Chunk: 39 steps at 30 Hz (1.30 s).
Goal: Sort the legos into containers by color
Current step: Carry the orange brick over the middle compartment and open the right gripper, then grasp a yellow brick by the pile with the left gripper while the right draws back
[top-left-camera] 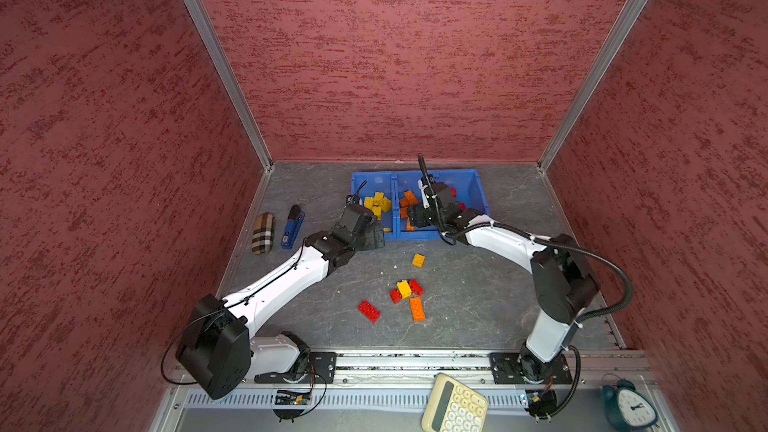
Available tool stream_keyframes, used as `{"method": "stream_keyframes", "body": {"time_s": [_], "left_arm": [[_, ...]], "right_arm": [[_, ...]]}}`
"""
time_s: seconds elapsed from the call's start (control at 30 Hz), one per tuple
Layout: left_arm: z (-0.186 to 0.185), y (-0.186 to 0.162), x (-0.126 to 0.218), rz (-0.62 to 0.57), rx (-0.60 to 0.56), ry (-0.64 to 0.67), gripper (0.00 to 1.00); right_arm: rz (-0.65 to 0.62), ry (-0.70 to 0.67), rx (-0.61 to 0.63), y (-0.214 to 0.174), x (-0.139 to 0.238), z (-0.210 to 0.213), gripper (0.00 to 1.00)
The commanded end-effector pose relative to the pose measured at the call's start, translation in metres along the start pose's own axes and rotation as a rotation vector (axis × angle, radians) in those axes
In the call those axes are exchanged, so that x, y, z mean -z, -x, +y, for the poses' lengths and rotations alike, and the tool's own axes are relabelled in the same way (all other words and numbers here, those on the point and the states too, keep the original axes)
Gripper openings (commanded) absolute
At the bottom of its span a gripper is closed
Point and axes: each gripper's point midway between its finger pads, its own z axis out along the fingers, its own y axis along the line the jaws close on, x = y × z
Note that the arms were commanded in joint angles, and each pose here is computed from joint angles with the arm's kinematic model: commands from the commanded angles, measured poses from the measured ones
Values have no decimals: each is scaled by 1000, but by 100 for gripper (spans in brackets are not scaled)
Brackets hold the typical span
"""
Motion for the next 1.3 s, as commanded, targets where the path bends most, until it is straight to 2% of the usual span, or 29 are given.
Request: {"method": "stream_keyframes", "body": {"time_s": [0.0, 0.17, 0.3, 0.4, 0.53, 0.73, 0.83, 0.97, 1.03, 1.1, 1.27], "left_arm": [[-19, -12, -1, 34, -83, -69, 100], [-41, -34, -11, 97, -158, -96, 100], [-65, -47, -21, 132, -180, -131, 100], [-83, -54, -32, 156, -182, -165, 100], [-109, -65, -45, 190, -226, -201, 100], [-131, -86, -66, 258, -331, -183, 100], [-136, -92, -78, 287, -366, -159, 100], [-139, -99, -90, 305, -388, -140, 94], [-142, -101, -94, 313, -391, -145, 89], [-145, -103, -97, 318, -394, -156, 81], [-148, -106, -106, 326, -405, -154, 63]], "right_arm": [[4, 116, -144, -10, 26, 15, 99], [30, 133, -391, -57, 52, 4, 99], [30, 64, -495, -85, 72, -15, 99], [15, 14, -518, -89, 84, -27, 99], [1, 130, -512, -93, 89, -13, 99], [2, 290, -469, -90, 100, 11, 99], [14, 307, -470, -93, 101, 13, 99], [15, 321, -487, -97, 103, 11, 99], [18, 262, -516, -102, 103, 0, 99], [10, 211, -549, -106, 105, -11, 99], [-38, 214, -616, -109, 115, -28, 99]]}}
